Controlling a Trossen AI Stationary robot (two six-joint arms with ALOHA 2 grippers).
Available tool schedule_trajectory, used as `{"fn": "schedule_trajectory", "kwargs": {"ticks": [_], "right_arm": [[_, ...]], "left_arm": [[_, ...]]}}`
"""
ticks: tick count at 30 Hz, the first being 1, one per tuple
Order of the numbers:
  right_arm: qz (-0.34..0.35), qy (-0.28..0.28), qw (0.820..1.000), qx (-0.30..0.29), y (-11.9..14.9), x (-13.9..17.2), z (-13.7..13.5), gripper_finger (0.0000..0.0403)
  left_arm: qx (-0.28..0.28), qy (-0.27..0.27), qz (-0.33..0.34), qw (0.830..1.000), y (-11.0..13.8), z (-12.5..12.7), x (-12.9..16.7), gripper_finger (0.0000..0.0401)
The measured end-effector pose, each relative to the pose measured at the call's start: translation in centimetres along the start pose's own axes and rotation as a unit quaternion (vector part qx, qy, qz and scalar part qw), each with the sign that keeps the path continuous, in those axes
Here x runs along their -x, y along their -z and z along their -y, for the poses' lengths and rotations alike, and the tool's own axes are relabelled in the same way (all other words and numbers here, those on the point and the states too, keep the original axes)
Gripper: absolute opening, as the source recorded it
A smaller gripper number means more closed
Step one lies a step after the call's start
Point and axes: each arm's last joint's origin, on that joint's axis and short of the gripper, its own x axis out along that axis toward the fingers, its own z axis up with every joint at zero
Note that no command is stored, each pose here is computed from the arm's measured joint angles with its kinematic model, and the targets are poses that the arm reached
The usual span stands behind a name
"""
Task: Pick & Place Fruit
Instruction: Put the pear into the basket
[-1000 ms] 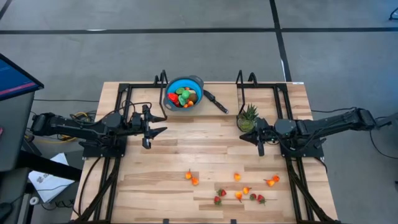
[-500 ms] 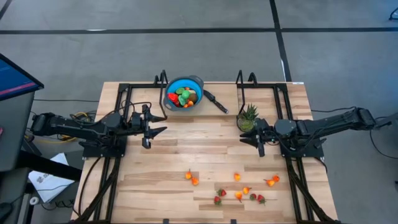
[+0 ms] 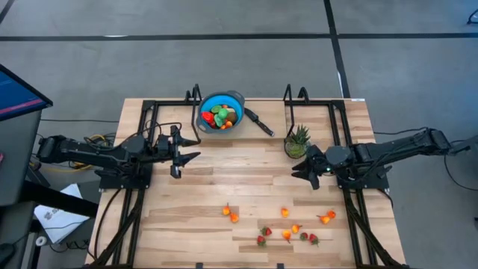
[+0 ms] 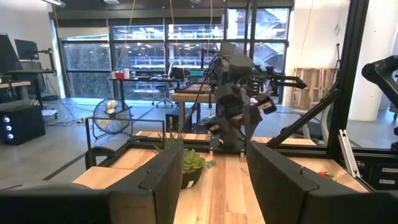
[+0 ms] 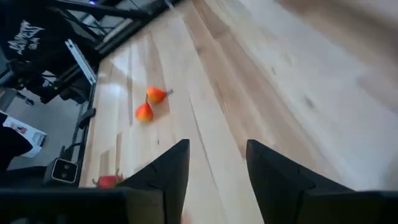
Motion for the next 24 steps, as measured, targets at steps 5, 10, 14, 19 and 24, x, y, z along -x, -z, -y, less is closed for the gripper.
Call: {"fn": "schedule_trajectory", "kwargs": {"ticks": [5, 10, 14, 19, 24], "right_arm": [[-0.048, -0.030, 0.997, -0.045, 0.7, 0.1, -0.3, 0.0130], [-0.065, -0.047, 0.995, -0.066, 1.0, 0.1, -0.8, 0.0114], [-0.079, -0.047, 0.992, -0.083, 1.3, 0.2, -0.9, 0.0110], [-0.116, -0.022, 0.986, -0.121, 2.2, 0.3, -0.7, 0.0108], [-0.136, -0.008, 0.981, -0.141, 2.6, 0.4, -0.6, 0.0108]], "left_arm": [[0.000, 0.000, 0.000, 1.000, 0.0, 0.0, 0.0, 0.0172], [0.000, 0.000, 0.000, 1.000, 0.0, 0.0, 0.0, 0.0173], [0.000, 0.000, 0.000, 1.000, 0.0, 0.0, 0.0, 0.0173], [0.000, 0.000, -0.001, 1.000, 0.0, 0.0, 0.0, 0.0173], [0.000, 0.000, -0.001, 1.000, 0.0, 0.0, 0.0, 0.0173]]}}
